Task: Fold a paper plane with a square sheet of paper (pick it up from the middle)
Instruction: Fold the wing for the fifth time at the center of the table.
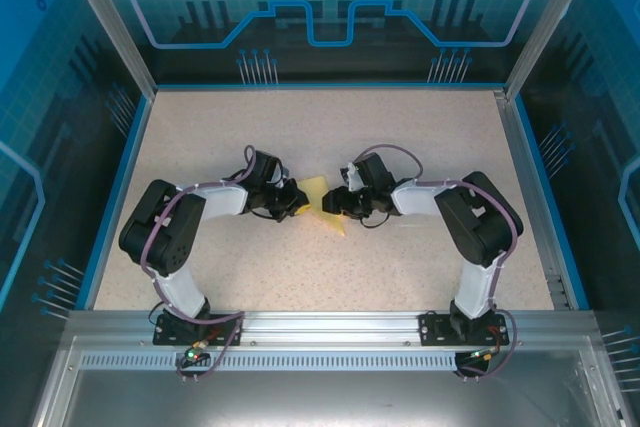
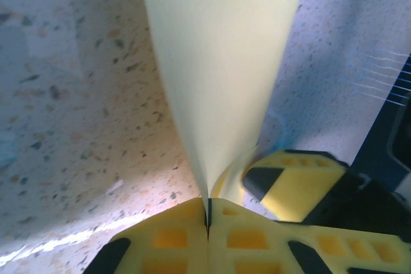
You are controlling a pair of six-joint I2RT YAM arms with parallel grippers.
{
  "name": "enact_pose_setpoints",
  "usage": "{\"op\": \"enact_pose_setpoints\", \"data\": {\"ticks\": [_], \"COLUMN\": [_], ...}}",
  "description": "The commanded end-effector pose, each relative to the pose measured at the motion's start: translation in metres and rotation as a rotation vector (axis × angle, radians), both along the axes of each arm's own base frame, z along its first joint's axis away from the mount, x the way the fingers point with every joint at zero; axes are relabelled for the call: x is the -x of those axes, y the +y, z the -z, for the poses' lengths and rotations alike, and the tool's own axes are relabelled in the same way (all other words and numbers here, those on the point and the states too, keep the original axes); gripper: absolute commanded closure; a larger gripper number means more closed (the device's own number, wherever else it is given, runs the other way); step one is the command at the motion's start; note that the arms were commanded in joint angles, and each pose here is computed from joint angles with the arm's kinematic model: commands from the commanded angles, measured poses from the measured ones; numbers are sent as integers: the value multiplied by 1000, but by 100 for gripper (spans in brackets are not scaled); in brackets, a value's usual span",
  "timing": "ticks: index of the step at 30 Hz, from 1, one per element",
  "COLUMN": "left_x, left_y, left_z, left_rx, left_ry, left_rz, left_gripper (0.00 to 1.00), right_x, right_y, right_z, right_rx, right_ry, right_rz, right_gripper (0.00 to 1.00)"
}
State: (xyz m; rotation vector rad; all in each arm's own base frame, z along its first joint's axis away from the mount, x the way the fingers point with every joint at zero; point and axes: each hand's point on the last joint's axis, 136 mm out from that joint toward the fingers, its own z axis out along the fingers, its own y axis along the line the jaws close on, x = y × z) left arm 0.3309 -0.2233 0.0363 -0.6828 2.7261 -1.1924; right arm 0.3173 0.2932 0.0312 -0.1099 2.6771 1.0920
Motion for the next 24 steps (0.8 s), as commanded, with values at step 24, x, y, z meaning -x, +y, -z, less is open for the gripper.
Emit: {"op": "enact_pose_setpoints", "data": {"ticks": [24], "left_x": [18], "left_y": [-2], "left_z": [-39], "left_rx": [-90], "left_ry": [102], "left_rz": [-51], "left_gripper": [100], "right_x": [35], "right_y": [32], "right_z": [-36], "right_rx": [493], "right_ry": [-1038], "right_rz": [-302], "right_gripper": [52]}}
